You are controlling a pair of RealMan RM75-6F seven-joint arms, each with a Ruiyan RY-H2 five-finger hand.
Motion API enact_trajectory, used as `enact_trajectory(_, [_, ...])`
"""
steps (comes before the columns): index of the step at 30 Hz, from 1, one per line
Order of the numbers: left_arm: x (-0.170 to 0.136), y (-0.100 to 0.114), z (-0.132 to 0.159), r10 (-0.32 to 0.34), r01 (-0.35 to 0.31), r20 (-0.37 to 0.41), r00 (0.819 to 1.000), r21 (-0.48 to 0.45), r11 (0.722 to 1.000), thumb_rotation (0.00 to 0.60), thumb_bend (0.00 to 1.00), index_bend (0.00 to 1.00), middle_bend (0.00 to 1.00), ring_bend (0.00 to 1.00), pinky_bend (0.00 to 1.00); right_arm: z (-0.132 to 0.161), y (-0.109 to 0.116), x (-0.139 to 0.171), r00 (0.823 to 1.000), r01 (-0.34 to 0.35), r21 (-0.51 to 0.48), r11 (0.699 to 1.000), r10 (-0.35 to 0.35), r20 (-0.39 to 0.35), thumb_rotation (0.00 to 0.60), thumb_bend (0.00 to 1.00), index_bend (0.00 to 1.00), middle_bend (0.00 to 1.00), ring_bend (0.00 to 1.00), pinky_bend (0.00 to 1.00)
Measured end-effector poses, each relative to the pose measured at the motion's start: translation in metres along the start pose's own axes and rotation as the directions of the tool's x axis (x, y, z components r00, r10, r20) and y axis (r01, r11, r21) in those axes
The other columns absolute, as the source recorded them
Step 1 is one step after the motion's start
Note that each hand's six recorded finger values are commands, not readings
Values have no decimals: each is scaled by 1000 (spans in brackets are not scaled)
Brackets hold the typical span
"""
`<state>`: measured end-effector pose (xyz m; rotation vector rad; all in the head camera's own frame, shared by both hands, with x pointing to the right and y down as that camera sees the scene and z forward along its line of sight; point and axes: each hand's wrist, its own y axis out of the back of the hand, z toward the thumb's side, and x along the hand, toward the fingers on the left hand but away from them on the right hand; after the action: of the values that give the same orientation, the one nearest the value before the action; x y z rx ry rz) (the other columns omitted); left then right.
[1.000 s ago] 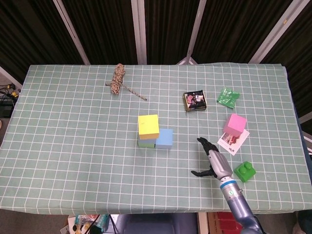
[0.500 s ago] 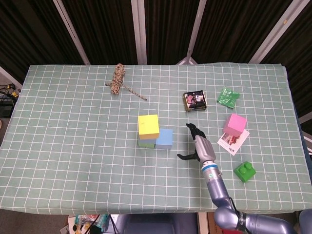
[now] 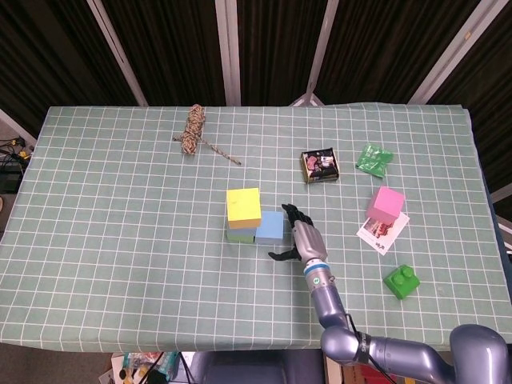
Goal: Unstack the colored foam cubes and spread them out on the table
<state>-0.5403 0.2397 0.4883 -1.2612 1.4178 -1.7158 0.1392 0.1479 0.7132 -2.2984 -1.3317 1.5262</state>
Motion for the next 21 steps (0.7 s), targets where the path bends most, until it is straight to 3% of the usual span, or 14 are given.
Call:
enact_trajectory(5, [2,0,-1,-3,3,-4,1000,-3,1000,600,169,149,0,0,0,10,3,-11,999,36,9,999,-36,16,600,151,2,34,15,0])
enact_trajectory(8, [3,0,-1,-4,4,-8,1000,-3,1000,600,169,148,0,0,0,11,5,-12,999,50,7,999,-51,21,600,151,29,180,70,0])
enact_trajectory(11, [3,-1,0,-12,12,-4,1000,0,1000,600,169,148,0,0,0,9,6,-13,998,64,15,998,-64,28,600,151,93,324,163,0])
enact_trajectory(15, [2,-4,3,-31,31,10,999,4,1000,600,170,149,0,0,0,6,3,-14,997,73,31,997,-74,36,600,174,199,538,370,9])
enact_trajectory(18, [0,-5,5,-38,38,20,999,6,999,600,170,148,0,0,0,6,0,-14,997,72,29,997,-73,32,600,270,307,702,549,135])
enact_trajectory(21, [1,-5,5,-40,40,21,999,6,999,600,170,148,0,0,0,7,-1,-14,996,81,11,997,-82,21,600,313,339,737,590,176])
